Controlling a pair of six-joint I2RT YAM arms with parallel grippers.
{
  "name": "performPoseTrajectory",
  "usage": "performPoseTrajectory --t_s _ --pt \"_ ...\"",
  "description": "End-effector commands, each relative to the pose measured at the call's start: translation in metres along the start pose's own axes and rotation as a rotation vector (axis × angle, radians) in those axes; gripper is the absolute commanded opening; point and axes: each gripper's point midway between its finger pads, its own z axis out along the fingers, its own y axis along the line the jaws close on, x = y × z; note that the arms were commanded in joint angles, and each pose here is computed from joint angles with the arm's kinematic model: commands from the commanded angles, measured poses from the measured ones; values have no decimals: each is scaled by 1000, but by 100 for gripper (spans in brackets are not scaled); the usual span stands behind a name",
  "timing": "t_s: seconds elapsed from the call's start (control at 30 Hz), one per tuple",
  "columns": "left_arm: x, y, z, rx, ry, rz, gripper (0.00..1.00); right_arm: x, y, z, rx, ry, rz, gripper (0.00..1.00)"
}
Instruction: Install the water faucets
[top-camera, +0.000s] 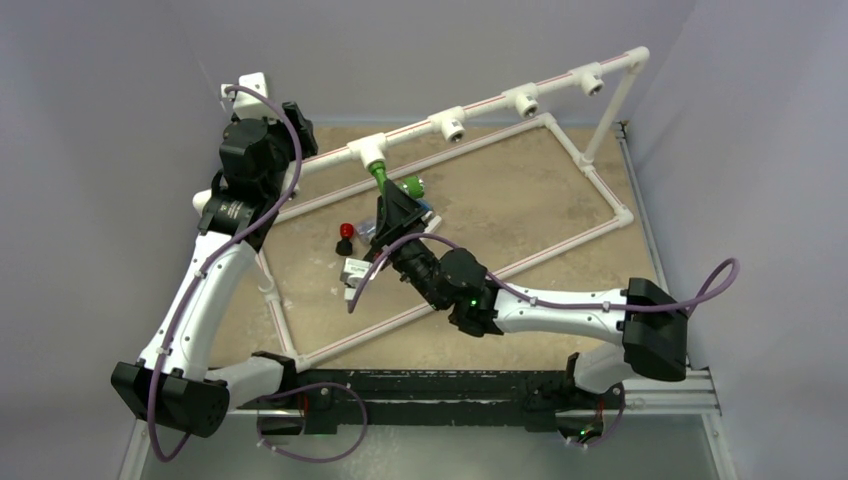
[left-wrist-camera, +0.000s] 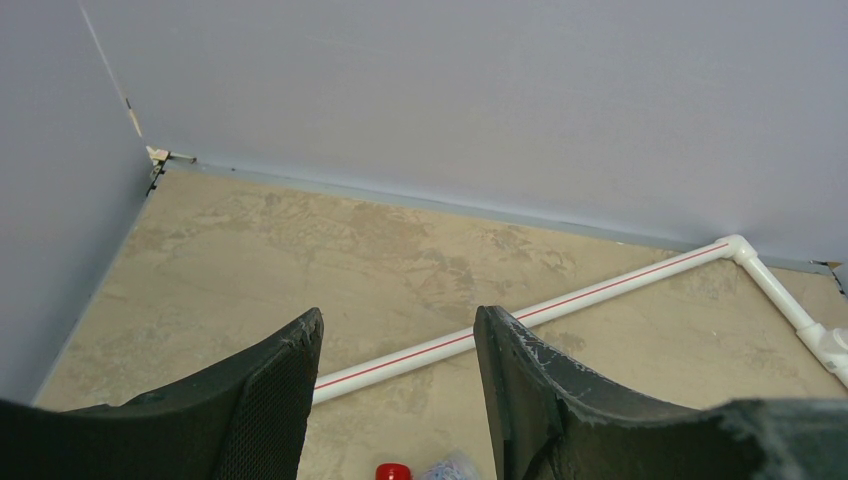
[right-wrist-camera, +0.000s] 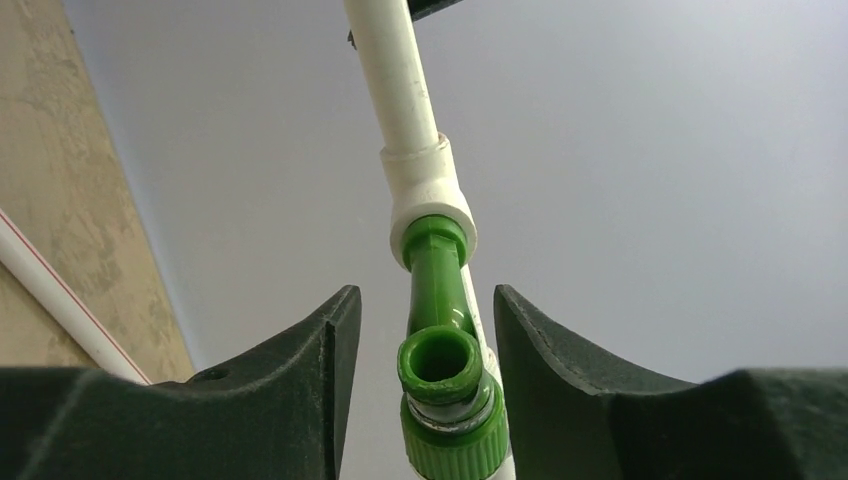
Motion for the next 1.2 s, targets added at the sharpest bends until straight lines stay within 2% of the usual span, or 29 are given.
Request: performPoseTrajectory --t_s 0.0,0.2,0.37,0.53,0.73,0.9,1.17 --pt "67 -14 -19 84 244 60 56 9 -34 4 104 46 73 50" --pt "68 -14 -19 84 243 60 56 16 -25 3 100 84 154 25" --pt "68 -14 -19 83 242 59 56 24 -9 0 121 152 337 0" --pt "68 -15 -19 84 244 58 56 23 7 2 158 187 626 0" --pt "67 -15 -19 85 241 59 56 -4 9 14 158 139 1210 0" --pt "69 -15 -18 87 246 58 56 -43 10 10 90 2 1741 0" --pt "68 -16 -19 92 246 56 56 -51 -17 -2 169 -141 2252 0"
